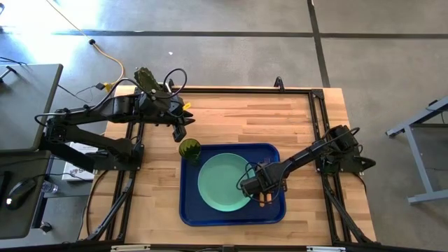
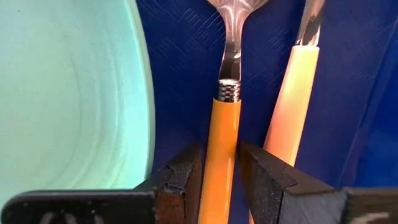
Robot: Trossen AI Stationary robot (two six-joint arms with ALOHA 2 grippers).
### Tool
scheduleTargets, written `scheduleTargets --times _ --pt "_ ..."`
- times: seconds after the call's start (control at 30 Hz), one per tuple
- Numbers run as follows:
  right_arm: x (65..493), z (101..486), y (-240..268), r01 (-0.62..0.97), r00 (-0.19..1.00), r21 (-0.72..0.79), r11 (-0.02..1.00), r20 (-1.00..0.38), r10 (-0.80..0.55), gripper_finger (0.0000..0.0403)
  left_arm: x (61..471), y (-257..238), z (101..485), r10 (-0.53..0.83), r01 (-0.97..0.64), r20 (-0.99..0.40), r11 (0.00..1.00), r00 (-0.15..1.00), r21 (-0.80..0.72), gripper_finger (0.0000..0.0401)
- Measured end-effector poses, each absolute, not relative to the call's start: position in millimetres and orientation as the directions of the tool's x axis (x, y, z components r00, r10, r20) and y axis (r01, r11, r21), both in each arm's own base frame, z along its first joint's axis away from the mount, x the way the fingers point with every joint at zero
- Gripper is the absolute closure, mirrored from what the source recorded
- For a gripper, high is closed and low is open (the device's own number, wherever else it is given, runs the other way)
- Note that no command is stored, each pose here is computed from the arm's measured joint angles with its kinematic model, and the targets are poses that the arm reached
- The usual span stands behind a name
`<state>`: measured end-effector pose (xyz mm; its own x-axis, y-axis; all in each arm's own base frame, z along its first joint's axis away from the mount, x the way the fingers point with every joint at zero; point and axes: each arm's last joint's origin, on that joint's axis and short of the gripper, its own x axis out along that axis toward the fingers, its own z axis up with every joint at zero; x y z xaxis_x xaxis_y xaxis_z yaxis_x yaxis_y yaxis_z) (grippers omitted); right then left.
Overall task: Pick and place plate/cup/fork/spoon on tray
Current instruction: Put the orange spoon on the blue tray to the left of the yellow fork, then return to Home Position
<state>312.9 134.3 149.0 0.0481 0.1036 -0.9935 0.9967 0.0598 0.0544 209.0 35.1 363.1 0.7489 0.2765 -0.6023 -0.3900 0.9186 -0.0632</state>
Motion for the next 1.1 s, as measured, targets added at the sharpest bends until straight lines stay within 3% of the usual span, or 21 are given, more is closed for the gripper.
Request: scheduleTargets --times 0.4,0.67,0.9,1.1 --pt "315.9 175.5 133.5 0.995 -0.014 -0.011 0.101 -1.0 0.025 0.0304 208.9 35.1 363.1 0.277 -0.39 -0.602 0.919 0.749 -0.063 0.0304" --pt "321.9 205.2 118.0 0.976 -0.062 -0.077 0.203 -0.995 -0.084 0.0304 209.1 35.1 363.1 0.276 -0.389 -0.602 0.919 0.749 -0.063 0.0304" --pt "328.5 215.2 100.7 0.94 -0.028 -0.07 0.333 -0.991 -0.129 0.0304 199.5 31.6 370.1 0.21 -0.339 -0.577 0.932 0.789 -0.125 0.0304" --pt "320.2 238.0 79.9 0.922 0.005 -0.072 0.38 -0.98 -0.198 0.0304 175.3 26.7 384.0 0.171 -0.314 -0.516 0.928 0.839 -0.202 0.0304"
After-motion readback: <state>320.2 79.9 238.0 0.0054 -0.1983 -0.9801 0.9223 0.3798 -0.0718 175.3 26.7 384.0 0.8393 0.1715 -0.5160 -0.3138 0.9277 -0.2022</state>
